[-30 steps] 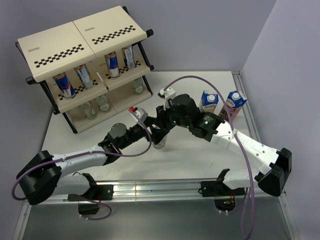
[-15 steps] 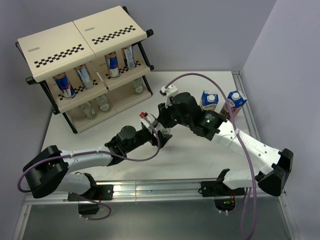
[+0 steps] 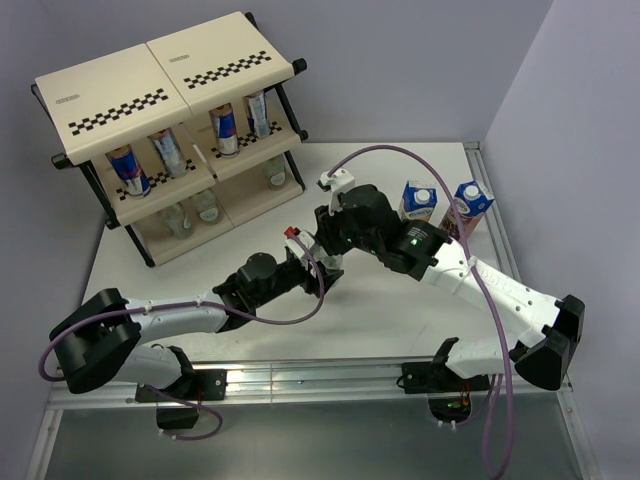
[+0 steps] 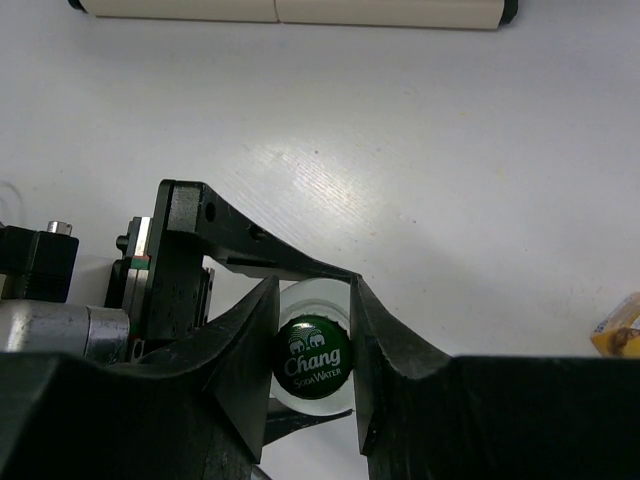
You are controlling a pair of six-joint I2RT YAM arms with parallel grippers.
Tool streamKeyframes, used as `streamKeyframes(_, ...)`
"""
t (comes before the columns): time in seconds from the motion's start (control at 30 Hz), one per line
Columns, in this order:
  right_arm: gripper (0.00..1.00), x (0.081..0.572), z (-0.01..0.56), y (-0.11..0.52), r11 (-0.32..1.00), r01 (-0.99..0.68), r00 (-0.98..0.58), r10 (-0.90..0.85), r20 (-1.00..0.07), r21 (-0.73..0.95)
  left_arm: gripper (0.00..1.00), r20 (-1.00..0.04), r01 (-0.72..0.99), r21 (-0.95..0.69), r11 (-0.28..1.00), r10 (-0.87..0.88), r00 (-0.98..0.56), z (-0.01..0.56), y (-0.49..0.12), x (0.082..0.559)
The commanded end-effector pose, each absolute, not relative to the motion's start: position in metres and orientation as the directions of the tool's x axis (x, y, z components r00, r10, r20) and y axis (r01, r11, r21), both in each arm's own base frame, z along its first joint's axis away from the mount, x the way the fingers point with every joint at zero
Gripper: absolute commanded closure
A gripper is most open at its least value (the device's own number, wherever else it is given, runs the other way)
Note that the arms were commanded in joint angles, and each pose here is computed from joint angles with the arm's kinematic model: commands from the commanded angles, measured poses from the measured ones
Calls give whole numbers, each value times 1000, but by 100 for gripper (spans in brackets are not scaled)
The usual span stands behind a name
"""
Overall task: Place and organize the beverage onto the shelf
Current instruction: Adjust the drink.
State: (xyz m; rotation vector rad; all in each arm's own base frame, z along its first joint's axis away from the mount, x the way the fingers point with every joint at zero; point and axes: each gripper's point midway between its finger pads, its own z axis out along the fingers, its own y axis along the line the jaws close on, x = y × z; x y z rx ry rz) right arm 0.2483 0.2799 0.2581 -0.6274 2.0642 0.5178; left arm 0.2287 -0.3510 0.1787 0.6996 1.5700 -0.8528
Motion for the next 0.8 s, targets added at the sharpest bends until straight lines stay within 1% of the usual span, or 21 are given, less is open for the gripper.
streamKeyframes(0.0,100,255,322,300,749,-640,-364,-99,-926,172,92,-988,799,-154,581,-98,-119,210,-356,240)
streamKeyframes(0.03,100,254,323,302,741,-648,-363,-96,-927,177,100,-987,790,-160,592,-107,-120,212,-356,243)
streamKeyframes(0.2,100,255,320,303,747,-642,-370,-106,-923,172,99,-982,776,-187,602,-138,-130,216,-356,245)
streamKeyframes(0.23,100,255,319,305,745,-645,-371,-111,-922,170,89,-981,774,-190,604,-143,-130,217,-356,246)
streamKeyframes(0.3,100,254,316,306,744,-646,-376,-116,-919,170,77,-980,774,-195,603,-149,-131,218,-356,246)
streamKeyframes(0.33,100,253,316,307,741,-649,-374,-115,-920,171,66,-980,776,-195,600,-151,-130,219,-357,245)
streamKeyframes(0.4,100,252,315,307,740,-650,-377,-117,-919,172,55,-980,776,-195,600,-149,-131,218,-357,246)
streamKeyframes(0.43,100,252,316,308,739,-651,-376,-117,-919,172,54,-980,776,-195,599,-147,-132,218,-357,245)
streamKeyframes(0.57,100,253,314,308,741,-650,-375,-122,-919,167,55,-980,774,-195,602,-149,-131,218,-356,246)
streamKeyframes(0.63,100,254,311,309,744,-647,-379,-126,-917,165,42,-979,773,-199,603,-159,-128,220,-355,245)
streamKeyframes(0.67,100,254,310,309,743,-649,-381,-129,-916,166,39,-979,772,-198,604,-161,-125,221,-354,245)
streamKeyframes(0.73,100,253,309,310,739,-652,-384,-129,-914,169,34,-978,773,-200,603,-167,-123,223,-353,244)
streamKeyframes(0.77,100,253,309,311,738,-652,-384,-125,-915,173,34,-979,775,-198,600,-167,-121,223,-353,244)
